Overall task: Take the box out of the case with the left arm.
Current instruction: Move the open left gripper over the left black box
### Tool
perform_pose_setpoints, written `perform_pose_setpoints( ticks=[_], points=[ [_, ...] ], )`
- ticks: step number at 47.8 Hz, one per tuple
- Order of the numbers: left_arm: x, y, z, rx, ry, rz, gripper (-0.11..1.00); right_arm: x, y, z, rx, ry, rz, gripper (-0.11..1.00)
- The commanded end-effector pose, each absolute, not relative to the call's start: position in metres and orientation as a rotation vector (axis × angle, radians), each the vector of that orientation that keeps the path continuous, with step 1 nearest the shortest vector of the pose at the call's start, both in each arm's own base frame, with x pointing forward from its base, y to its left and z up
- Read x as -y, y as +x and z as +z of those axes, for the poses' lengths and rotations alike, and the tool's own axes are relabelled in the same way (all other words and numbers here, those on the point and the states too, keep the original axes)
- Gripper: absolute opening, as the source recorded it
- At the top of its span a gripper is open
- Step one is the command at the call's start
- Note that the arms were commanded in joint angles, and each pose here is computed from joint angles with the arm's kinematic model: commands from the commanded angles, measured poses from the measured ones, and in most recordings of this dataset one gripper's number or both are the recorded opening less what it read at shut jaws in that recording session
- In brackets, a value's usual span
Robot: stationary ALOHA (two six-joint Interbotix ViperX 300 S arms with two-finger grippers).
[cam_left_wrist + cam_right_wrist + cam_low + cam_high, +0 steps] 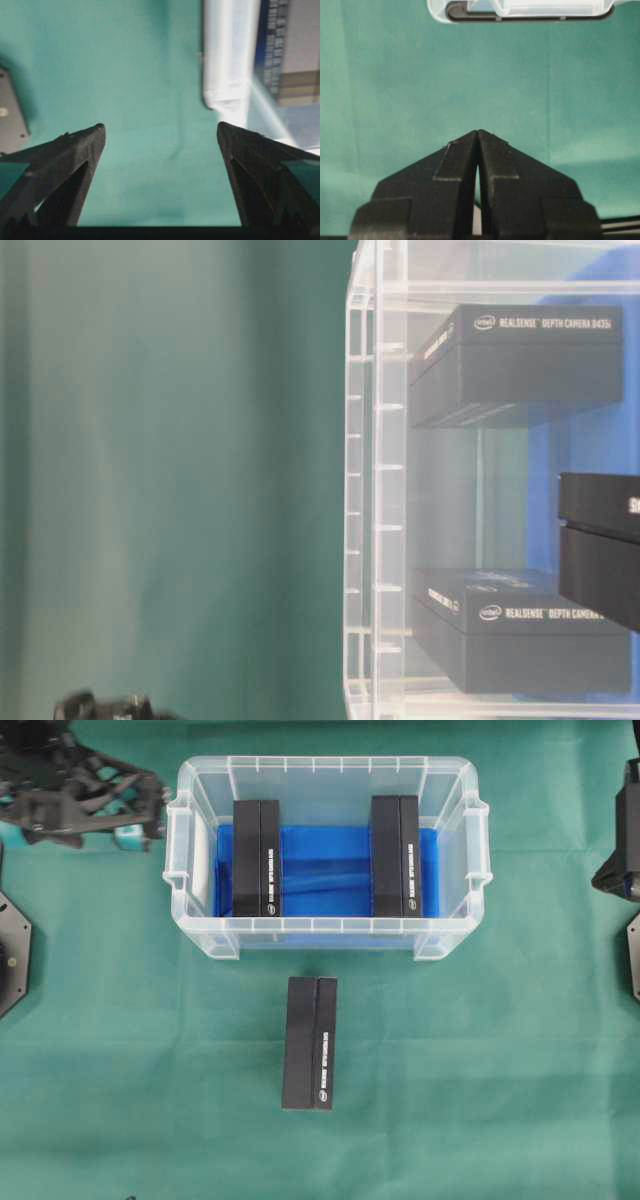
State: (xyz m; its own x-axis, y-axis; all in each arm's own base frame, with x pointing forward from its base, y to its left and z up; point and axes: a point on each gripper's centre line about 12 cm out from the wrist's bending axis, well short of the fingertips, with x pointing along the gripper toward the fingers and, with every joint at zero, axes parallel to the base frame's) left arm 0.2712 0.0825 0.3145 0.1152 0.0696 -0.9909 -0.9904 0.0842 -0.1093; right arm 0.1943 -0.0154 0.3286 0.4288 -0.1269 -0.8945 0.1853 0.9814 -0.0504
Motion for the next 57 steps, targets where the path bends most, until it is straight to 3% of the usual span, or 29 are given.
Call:
perform_pose_setpoints(
  ticks=[1,28,57],
  points=[
    [-0.084,0.289,0.327,-1.08,-1.146,1.071,0.92,0.016,0.195,0.334,-1.091,0.059,-0.197,0.03],
    [-0.089,0.393,0.331,-1.042,-1.127,0.989,0.92,0.016,0.181,0.336,-1.134,0.063,-0.205,0.03],
    [-0.087,0.384,0.324,-1.09,-1.125,1.03,0.92,0.016,0.18,0.337,-1.129,0.062,-0.204,0.03]
  ],
)
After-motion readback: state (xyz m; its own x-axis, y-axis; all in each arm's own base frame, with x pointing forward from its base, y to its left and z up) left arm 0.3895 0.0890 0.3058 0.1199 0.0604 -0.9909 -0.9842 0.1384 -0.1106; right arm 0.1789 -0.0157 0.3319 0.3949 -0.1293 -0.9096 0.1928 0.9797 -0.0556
